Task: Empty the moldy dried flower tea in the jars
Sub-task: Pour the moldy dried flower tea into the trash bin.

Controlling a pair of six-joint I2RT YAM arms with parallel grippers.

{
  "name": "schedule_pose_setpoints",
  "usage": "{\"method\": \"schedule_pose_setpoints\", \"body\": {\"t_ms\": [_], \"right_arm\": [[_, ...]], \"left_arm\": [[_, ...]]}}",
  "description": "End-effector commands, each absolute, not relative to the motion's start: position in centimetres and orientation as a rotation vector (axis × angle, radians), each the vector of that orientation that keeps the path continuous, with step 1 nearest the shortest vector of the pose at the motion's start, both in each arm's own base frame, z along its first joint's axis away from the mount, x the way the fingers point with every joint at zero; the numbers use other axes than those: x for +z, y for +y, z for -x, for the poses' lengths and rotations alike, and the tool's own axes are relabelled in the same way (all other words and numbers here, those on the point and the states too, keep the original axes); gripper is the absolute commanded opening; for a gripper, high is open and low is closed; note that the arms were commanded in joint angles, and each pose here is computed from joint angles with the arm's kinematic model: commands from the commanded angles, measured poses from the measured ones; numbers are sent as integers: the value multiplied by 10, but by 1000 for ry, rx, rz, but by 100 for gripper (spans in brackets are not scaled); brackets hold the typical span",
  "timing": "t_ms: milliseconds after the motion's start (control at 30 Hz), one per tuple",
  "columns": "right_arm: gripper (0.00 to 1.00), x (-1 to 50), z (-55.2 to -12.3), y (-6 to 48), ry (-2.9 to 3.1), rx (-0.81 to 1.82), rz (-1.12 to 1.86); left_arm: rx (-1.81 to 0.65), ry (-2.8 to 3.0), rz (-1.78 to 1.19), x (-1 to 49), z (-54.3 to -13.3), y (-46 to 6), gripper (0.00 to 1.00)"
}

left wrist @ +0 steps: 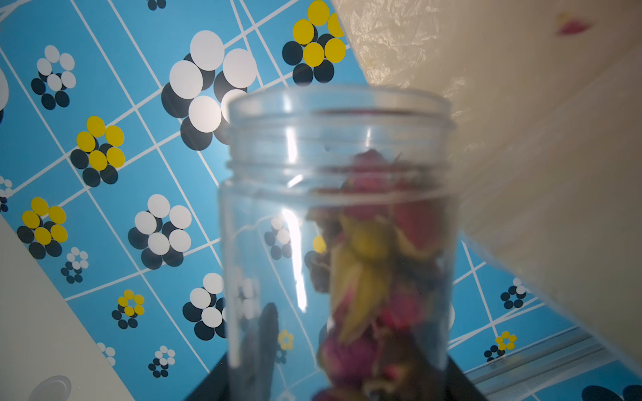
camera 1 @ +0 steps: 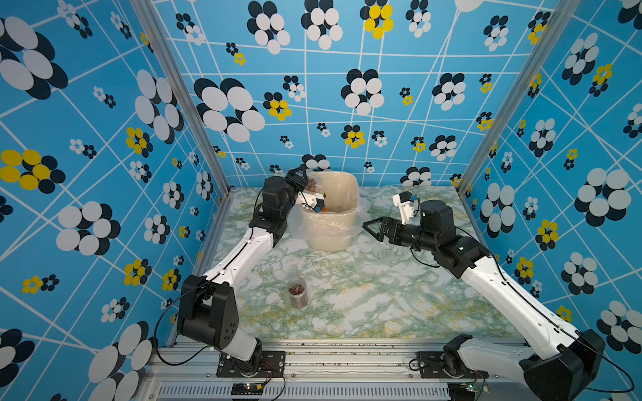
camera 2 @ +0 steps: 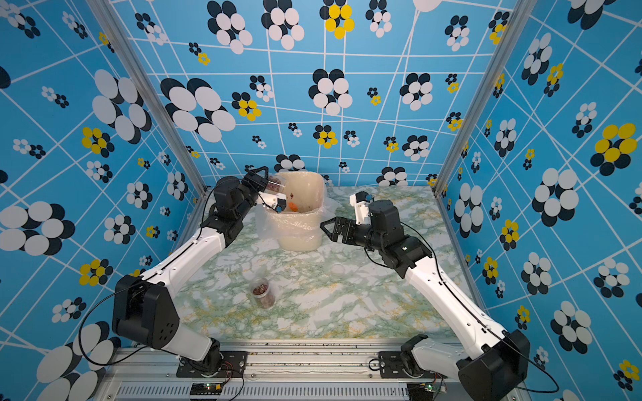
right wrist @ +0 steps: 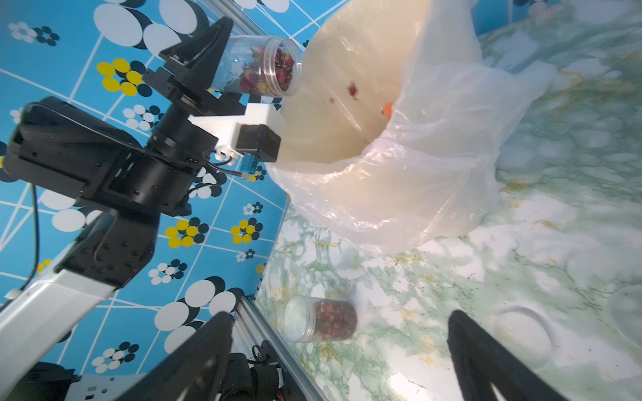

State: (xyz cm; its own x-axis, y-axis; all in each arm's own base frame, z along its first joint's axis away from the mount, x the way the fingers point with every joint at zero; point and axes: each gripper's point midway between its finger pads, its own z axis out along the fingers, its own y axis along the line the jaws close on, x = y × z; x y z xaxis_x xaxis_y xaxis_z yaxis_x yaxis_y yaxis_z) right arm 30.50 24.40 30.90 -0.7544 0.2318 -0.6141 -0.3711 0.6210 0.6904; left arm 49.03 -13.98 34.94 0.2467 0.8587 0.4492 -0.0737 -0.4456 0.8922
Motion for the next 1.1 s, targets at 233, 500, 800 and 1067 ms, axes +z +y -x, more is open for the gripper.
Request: {"method": "schedule_pose_setpoints", "body": {"t_ms": [233,500,800,1067], "right_arm": [[99,360,-312,273,2031,1425,92],[99,378,-332,287,1974,1532,34],[76,395,-370,310,1951,1641,-38],[63,401,-394,336,1955,1736,-54]], "left_arm": [[1207,814,-1567,356,-482,-135,0],[863,1054,-1500,357,-462,-136,0],[594,1191,-1455,355,-448,-141,0],[468,1181,-1433,357,-438,-151,0]]}}
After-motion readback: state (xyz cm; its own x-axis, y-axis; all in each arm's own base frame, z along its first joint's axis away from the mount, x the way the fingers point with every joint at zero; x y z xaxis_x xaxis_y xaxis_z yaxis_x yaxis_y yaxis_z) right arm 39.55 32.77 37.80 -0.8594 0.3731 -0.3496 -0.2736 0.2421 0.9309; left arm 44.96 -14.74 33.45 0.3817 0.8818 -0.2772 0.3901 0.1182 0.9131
